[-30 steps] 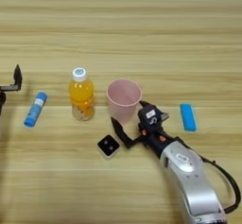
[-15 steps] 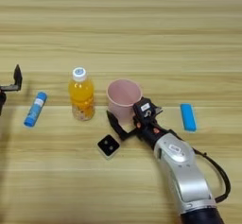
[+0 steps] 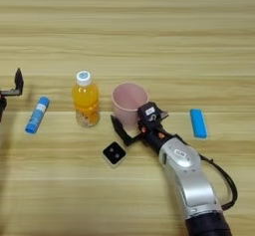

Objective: Move the objects on the table

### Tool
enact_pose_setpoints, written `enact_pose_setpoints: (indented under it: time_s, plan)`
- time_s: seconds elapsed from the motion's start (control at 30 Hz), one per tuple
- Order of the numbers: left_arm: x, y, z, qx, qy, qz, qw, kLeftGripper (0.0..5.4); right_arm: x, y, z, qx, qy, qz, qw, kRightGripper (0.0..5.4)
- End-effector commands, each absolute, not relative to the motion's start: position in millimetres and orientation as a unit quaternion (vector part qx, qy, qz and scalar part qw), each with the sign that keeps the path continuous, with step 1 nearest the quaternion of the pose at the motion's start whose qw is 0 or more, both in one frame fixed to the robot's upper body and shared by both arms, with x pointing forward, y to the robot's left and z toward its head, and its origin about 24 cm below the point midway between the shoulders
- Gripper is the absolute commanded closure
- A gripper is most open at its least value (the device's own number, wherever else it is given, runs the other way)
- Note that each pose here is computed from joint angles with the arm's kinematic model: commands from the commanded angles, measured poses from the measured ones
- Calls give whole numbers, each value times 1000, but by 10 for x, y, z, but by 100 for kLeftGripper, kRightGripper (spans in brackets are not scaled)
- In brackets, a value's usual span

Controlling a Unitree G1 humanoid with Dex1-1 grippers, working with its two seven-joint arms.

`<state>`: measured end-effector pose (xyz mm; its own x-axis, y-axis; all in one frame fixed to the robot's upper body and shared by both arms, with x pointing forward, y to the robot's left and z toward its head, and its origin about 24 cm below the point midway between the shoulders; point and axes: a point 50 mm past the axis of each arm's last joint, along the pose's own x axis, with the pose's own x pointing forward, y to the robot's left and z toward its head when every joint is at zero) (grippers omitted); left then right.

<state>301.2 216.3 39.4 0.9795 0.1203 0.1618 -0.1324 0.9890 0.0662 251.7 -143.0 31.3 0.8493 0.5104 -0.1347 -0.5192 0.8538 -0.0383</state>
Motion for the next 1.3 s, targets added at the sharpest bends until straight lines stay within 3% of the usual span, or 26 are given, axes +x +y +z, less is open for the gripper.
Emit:
enact_pose_setpoints:
  time_s: [0.03,0.27,0.77,1.03,1.27,1.3]
  plan:
    - [3015,2147,392,44,-76,60,994,0,2552,-1443,343,-39,51,259,964,46]
    - [3012,2144,394,44,-76,60,994,0,2547,-1454,353,-38,47,255,965,127]
    - [3013,2129,394,43,-77,59,994,0,2407,-1765,403,-58,31,179,982,131]
    - [3022,2138,396,44,-76,59,994,0,2337,-2054,296,-58,60,107,991,131]
    - [3023,2148,393,44,-76,60,994,0,2342,-2015,234,-60,72,119,988,133]
    - [3022,2148,393,44,-75,60,994,0,2338,-2005,228,-60,73,123,988,104]
